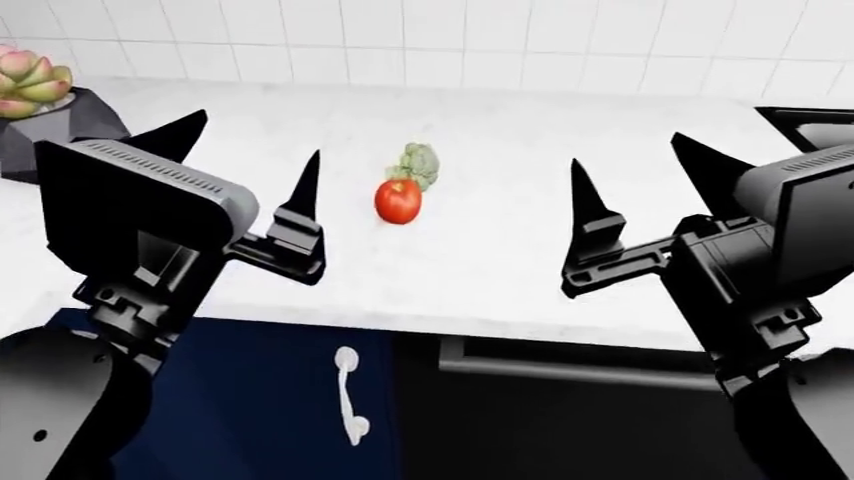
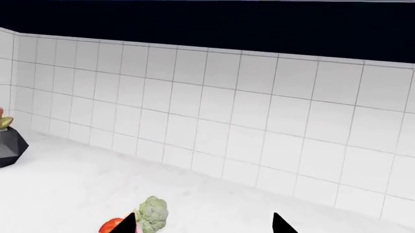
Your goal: Pick the broccoli, tomato from the counter and place them in the cabinet. Then close the cabinet.
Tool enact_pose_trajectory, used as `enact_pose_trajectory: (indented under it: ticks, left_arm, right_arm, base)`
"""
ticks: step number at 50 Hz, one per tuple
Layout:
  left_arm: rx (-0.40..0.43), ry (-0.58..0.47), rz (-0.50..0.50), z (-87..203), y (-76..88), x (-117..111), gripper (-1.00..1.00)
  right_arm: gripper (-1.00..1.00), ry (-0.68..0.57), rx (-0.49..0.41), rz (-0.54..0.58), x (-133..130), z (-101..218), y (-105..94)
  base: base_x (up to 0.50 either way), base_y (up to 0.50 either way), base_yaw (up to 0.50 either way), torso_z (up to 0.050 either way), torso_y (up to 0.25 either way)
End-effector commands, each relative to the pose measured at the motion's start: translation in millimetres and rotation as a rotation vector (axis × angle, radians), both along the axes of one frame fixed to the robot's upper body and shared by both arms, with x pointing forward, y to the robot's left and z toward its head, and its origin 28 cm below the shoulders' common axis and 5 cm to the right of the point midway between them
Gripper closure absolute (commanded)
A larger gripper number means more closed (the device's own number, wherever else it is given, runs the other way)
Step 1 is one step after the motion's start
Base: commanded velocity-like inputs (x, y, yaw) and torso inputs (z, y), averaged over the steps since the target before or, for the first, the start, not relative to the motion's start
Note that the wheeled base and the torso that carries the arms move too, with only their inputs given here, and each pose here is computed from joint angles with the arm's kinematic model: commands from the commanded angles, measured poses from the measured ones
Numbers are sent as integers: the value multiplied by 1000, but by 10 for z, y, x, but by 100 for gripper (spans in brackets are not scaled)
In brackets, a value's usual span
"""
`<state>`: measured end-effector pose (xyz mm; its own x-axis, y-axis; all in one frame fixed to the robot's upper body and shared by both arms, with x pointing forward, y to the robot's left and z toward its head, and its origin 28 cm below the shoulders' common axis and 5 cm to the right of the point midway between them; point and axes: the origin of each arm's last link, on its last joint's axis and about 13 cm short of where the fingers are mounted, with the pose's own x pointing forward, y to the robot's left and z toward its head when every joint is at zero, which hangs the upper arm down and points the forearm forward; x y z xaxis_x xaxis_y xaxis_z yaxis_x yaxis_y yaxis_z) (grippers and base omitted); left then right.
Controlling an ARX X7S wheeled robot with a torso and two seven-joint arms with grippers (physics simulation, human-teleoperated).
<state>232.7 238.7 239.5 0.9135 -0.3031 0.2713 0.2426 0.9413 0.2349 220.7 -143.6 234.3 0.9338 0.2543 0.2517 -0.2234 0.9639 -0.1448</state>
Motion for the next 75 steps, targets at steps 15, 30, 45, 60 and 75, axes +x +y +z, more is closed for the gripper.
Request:
enact_pose_trajectory:
  ticks: [15,30,45,60,75]
  left_arm:
    - [64,7,26,213,5,39,-100]
    - [57,-10,12,315,-13,10,-100]
    - [82,-6,5,325,-22,16,-100]
    - [249,96,-139,367,-38,-6,-100]
    - [310,188,-250,612,55,70,-100]
  right_arm:
    - [-100,-33,-34,2,-102,301,-57]
    - [-100,-31,-33,10,-128,407,-53]
    - [-100,-36,-50,15,-142,447,-39]
    - [-100,-12,-80,33,-154,479,-55]
    - [-100,4,-107,35,-98,403,-22]
  base:
    - [296,105,0,0,0]
    - [278,165,0,0,0]
    - [110,275,0,0,0]
    - [45,36,0,0,1]
    - [27,2,0,0,0]
